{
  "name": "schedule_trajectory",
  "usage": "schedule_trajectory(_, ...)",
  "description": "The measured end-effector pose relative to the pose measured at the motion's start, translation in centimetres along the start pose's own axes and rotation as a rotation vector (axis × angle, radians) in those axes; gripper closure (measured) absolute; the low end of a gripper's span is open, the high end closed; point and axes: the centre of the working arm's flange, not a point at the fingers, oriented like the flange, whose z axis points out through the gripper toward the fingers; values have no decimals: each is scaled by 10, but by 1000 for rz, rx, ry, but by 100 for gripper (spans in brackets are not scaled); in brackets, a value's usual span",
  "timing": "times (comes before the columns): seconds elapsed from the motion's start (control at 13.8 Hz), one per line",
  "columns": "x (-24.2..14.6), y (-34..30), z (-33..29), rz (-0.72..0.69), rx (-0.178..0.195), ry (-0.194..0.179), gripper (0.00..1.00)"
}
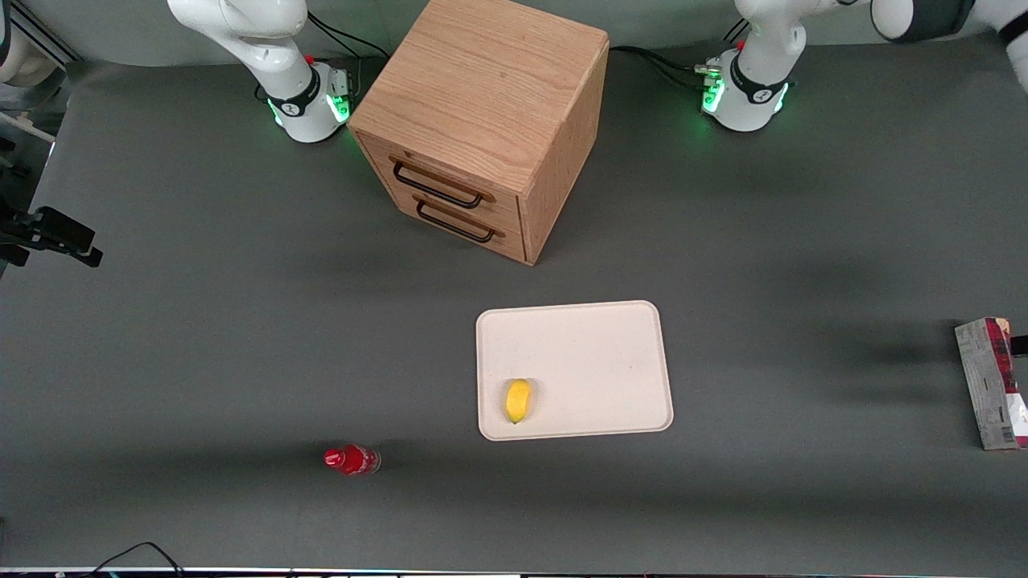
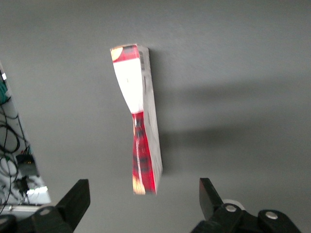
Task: Place red cookie box on tray
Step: 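Lower the left gripper onto the red-and-white cookie box and grasp it, then lift the cookie box with the left gripper and carry it toward the white tray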
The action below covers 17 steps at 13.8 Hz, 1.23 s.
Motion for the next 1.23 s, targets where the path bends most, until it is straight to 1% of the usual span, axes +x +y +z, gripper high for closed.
schedule_trajectory(0.07,3,-7,24,0,-14,22,0)
schedule_trajectory(0.14,4,-12,46,7,-22,37,0)
schedule_trajectory(0.29,4,-21,86,8,-35,56,0)
schedule_trajectory(0.51,3,-25,138,34,-27,93,0)
schedule_trajectory(0.65,-1,-25,161,19,-50,98,20)
schedule_trajectory(0.72,-1,-24,164,17,-56,98,33)
schedule_trajectory(0.8,-1,-24,164,16,-58,99,44)
schedule_trajectory(0.87,-1,-24,163,15,-58,101,56)
schedule_trajectory(1.08,0,-24,159,14,-64,102,86)
schedule_trajectory(1.23,0,-23,151,17,-88,79,88)
